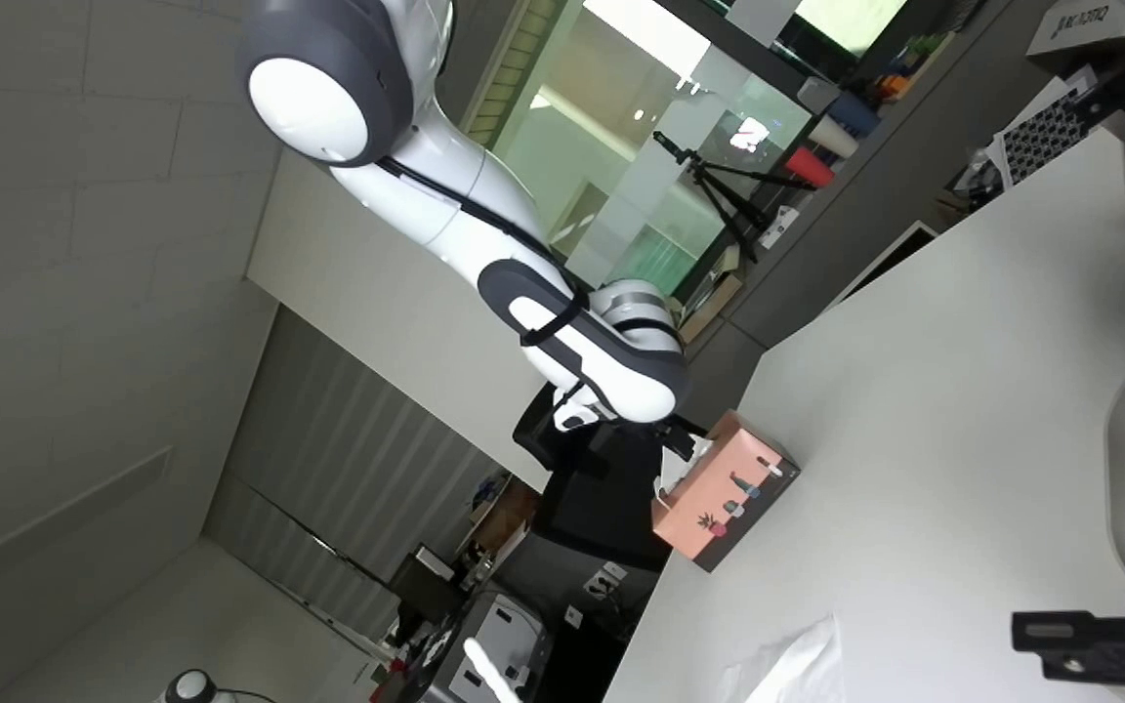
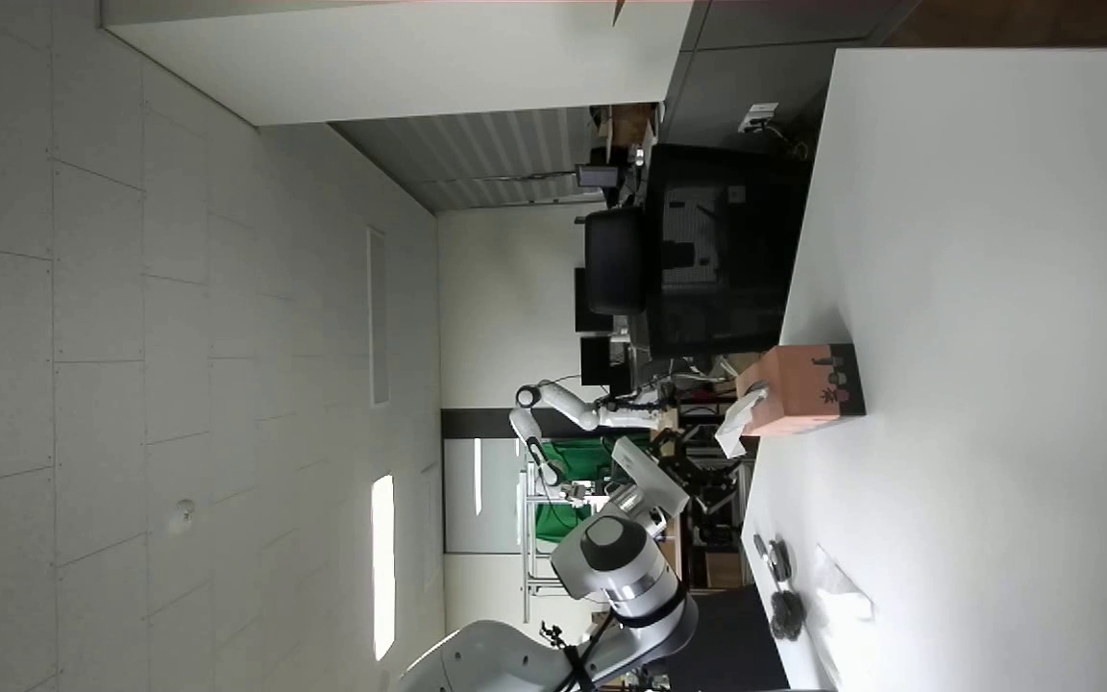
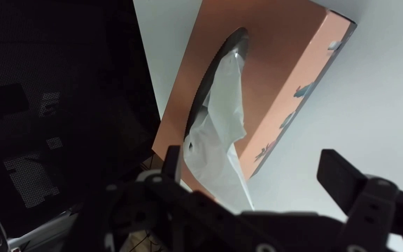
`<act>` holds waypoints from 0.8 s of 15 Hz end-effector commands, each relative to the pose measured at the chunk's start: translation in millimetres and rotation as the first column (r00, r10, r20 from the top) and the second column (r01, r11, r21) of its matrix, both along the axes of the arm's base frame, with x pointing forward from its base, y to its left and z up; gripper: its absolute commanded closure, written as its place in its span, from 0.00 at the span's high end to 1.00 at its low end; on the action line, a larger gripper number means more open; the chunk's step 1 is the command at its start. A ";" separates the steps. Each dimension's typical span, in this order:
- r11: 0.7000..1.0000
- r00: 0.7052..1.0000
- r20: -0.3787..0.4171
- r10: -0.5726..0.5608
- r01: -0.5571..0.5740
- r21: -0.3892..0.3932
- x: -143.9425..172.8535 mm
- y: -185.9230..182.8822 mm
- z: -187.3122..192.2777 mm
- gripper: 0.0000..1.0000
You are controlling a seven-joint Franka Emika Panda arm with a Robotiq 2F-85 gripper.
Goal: Take three pieces of tissue from the tissue box and put them on the table
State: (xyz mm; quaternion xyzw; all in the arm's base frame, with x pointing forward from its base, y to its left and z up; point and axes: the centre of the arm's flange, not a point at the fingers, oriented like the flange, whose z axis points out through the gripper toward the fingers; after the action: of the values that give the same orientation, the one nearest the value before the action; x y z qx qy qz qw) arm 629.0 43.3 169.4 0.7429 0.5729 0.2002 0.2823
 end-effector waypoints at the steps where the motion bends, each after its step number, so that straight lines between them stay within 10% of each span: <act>1: 1.000 1.000 0.025 -0.008 0.008 0.016 17.6 -0.6 -8.4 1.00; 2: 1.000 1.000 0.020 -0.009 0.008 0.018 19.9 -0.6 -11.1 0.75; 12: 0.999 1.000 0.006 -0.014 0.014 0.049 23.0 -1.4 -20.9 0.11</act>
State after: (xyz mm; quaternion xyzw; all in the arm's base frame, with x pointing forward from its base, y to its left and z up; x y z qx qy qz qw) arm 645.5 41.6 147.3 0.7469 0.5710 0.2072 0.2704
